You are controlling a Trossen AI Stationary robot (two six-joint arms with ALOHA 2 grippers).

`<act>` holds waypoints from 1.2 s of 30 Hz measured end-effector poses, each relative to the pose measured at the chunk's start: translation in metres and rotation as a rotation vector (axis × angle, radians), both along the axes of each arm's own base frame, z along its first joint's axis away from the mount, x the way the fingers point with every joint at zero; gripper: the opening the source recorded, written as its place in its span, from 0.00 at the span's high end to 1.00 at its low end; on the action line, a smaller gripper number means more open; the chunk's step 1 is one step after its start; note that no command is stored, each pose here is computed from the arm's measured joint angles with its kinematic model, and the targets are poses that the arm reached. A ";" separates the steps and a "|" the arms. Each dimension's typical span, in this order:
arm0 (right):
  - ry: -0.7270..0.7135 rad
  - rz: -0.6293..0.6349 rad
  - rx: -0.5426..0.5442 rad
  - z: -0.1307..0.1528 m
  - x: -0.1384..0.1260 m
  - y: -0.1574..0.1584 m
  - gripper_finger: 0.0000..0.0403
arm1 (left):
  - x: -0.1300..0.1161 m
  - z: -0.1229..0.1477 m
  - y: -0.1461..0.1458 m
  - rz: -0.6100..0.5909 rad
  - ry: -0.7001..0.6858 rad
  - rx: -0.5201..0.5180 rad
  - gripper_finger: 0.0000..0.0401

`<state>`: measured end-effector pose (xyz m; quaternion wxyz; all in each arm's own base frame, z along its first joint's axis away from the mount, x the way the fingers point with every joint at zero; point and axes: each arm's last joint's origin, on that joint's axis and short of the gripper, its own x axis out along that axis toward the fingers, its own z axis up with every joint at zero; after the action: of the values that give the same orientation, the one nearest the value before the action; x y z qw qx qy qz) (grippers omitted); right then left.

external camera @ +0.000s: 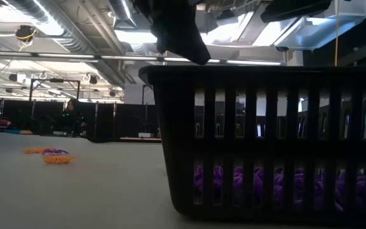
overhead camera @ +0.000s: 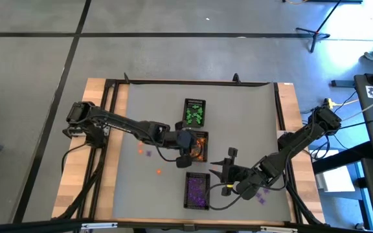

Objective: Sort Halloween decoration
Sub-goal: Put the orange spider toy into the middle black bin

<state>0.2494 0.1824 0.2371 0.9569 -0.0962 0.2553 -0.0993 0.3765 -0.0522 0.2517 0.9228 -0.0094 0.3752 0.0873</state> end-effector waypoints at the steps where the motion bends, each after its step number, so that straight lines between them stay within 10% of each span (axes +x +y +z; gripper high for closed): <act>1: 0.003 0.000 -0.003 0.000 0.000 0.000 0.69 | -0.001 0.000 -0.002 -0.010 0.005 -0.005 0.77; 19: 0.293 -0.067 0.269 -0.020 -0.017 -0.007 0.69 | -0.051 0.008 -0.085 -0.170 0.050 0.097 0.72; 36: 0.557 -0.180 0.414 -0.103 0.016 -0.052 0.63 | -0.141 -0.013 -0.049 -0.028 -0.579 -0.155 0.72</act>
<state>0.2659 0.1305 0.1340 0.8373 0.0993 0.5285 -0.0991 0.2355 -0.1007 0.2391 0.9891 -0.0992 0.1019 0.0391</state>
